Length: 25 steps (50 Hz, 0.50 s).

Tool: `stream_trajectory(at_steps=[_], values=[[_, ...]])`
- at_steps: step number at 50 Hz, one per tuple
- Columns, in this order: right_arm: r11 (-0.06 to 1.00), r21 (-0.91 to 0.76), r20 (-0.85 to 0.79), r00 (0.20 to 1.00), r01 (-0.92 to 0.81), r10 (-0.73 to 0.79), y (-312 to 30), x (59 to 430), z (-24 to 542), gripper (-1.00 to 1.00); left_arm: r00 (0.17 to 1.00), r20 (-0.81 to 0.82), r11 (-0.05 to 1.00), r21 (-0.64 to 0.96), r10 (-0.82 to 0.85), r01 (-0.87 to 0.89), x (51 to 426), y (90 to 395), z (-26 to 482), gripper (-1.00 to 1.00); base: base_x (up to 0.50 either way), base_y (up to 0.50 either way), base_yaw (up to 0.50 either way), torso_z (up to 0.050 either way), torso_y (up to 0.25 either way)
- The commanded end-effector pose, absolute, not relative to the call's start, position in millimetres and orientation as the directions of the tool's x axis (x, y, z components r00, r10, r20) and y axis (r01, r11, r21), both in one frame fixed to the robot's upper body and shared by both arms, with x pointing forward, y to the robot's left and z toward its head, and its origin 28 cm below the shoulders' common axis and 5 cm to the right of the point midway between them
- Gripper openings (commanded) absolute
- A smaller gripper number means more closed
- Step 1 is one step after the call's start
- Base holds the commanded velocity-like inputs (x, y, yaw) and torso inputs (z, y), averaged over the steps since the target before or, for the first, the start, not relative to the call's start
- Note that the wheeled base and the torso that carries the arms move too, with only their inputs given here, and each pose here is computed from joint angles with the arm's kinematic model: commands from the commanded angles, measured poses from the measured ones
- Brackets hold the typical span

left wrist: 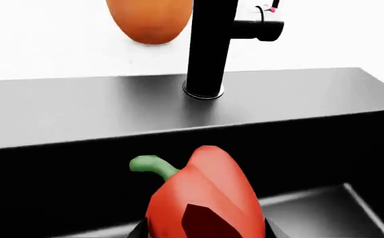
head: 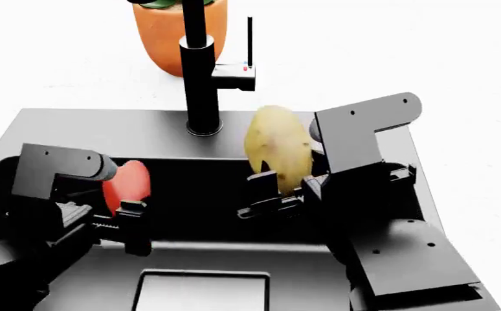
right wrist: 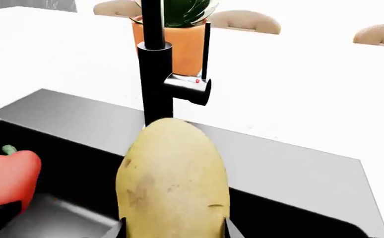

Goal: Pick the vegetables from the sink and place them on the cutting board.

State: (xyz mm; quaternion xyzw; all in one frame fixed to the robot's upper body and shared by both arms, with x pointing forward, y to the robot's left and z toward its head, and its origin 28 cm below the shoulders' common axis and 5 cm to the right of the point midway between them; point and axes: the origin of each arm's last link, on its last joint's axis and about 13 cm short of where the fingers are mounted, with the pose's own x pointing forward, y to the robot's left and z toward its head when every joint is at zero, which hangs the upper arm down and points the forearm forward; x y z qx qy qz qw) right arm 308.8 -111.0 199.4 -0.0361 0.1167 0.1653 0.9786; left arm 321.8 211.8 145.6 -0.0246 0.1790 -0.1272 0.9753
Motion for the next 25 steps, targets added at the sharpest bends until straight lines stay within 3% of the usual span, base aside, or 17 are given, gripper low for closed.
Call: stream_trajectory(at_steps=[1,9,25], values=[[0.942,-0.021,-0.151,0.932,-0.335,0.328,-119.2,298.8,209.1,-1.0,0.941,-0.2,0.962,-0.03,-0.274,0.273,284.6,230.6,201.6,-1.0,0.0,0.0,0.0,0.0,0.0],[0.941,-0.029,-0.183,0.928,-0.336,0.325,-118.7,300.1,203.2,-1.0,0.941,-0.223,0.967,-0.041,-0.256,0.253,282.1,233.9,188.8,-1.0,-0.03,0.0,0.0,0.0,0.0],[0.952,-0.033,-0.2,0.935,-0.304,0.292,-123.1,295.7,200.8,-1.0,0.948,-0.209,0.97,-0.018,-0.241,0.243,272.3,239.6,196.3,-1.0,-0.45,0.0,0.0,0.0,0.0]])
